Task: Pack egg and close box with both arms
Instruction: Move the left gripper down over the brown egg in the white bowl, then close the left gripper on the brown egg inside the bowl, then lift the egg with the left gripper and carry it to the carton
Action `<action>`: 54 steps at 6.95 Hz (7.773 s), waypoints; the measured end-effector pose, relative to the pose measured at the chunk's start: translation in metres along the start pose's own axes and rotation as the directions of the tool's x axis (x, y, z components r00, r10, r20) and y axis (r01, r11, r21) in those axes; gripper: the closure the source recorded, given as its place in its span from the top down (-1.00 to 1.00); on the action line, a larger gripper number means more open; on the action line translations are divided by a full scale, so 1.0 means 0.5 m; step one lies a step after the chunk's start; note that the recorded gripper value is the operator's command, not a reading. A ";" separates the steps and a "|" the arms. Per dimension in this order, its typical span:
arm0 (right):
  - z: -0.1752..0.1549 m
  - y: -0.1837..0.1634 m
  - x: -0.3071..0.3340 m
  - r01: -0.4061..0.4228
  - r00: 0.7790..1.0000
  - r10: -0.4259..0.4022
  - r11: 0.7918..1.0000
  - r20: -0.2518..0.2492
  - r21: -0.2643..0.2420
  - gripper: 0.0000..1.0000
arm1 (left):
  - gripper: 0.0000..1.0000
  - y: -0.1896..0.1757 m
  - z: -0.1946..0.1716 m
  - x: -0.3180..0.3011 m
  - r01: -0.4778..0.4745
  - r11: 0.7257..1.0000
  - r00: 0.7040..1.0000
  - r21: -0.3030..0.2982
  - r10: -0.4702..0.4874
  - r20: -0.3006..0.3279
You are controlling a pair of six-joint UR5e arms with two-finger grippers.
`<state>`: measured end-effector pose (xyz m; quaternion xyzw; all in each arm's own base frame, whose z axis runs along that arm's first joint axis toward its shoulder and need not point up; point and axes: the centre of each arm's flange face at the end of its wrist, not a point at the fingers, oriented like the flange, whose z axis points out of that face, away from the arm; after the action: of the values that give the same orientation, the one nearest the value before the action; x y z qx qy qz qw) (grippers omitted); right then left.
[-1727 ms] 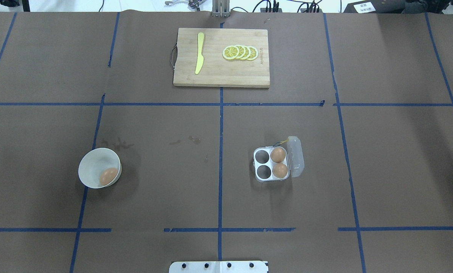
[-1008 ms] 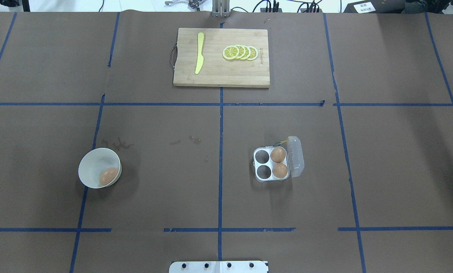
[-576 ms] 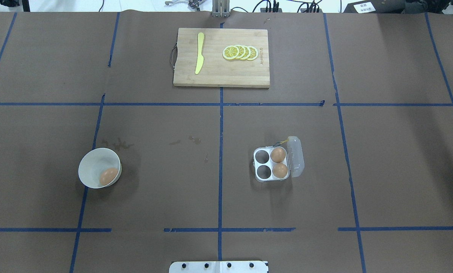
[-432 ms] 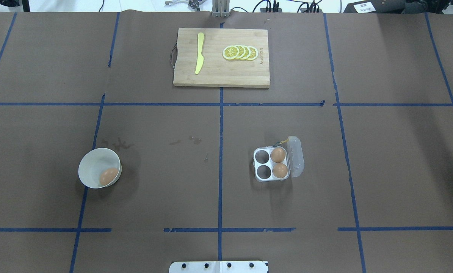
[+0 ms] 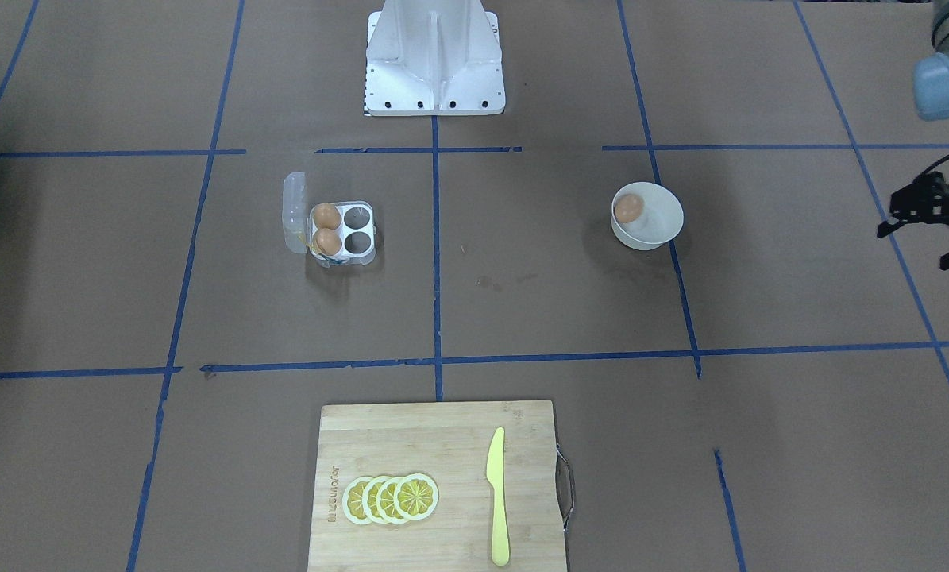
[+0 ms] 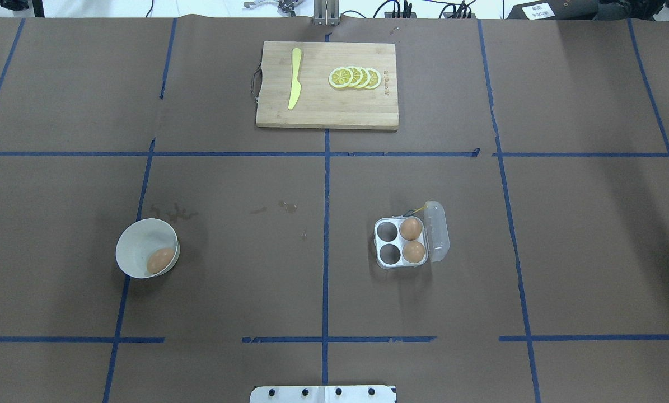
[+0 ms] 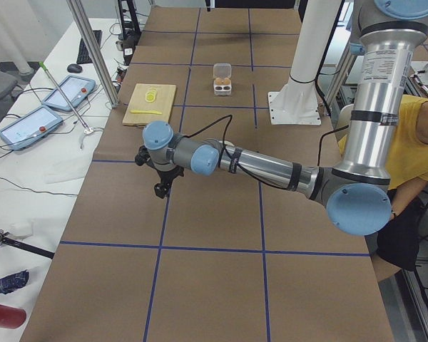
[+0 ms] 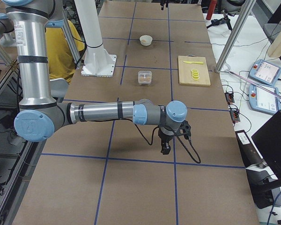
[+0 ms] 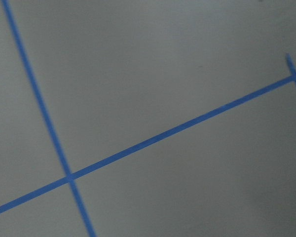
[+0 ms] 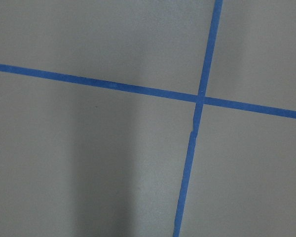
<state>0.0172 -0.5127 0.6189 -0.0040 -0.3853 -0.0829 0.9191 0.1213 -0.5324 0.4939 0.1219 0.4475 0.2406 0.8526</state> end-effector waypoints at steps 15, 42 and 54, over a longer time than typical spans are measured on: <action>0.028 0.004 -0.003 0.054 0.998 -0.055 0.998 0.027 0.030 1.00 | 0.31 -0.032 0.356 0.451 -0.184 0.965 0.960 -0.185 0.136 -0.245; 0.016 -0.008 -0.025 0.066 0.995 -0.069 0.997 0.069 0.047 1.00 | -1.00 -0.167 0.184 0.433 -0.114 0.993 0.982 -0.008 0.111 -0.153; -0.018 0.002 -0.061 0.088 0.993 -0.094 0.993 0.077 0.081 1.00 | -1.00 -0.393 0.374 1.106 0.226 0.970 0.965 0.085 -0.211 -0.152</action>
<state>0.0029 -0.5080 0.5909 0.0460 -0.4246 -0.1097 0.8976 0.6016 -0.4117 0.1278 0.0975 0.5294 0.1300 0.8327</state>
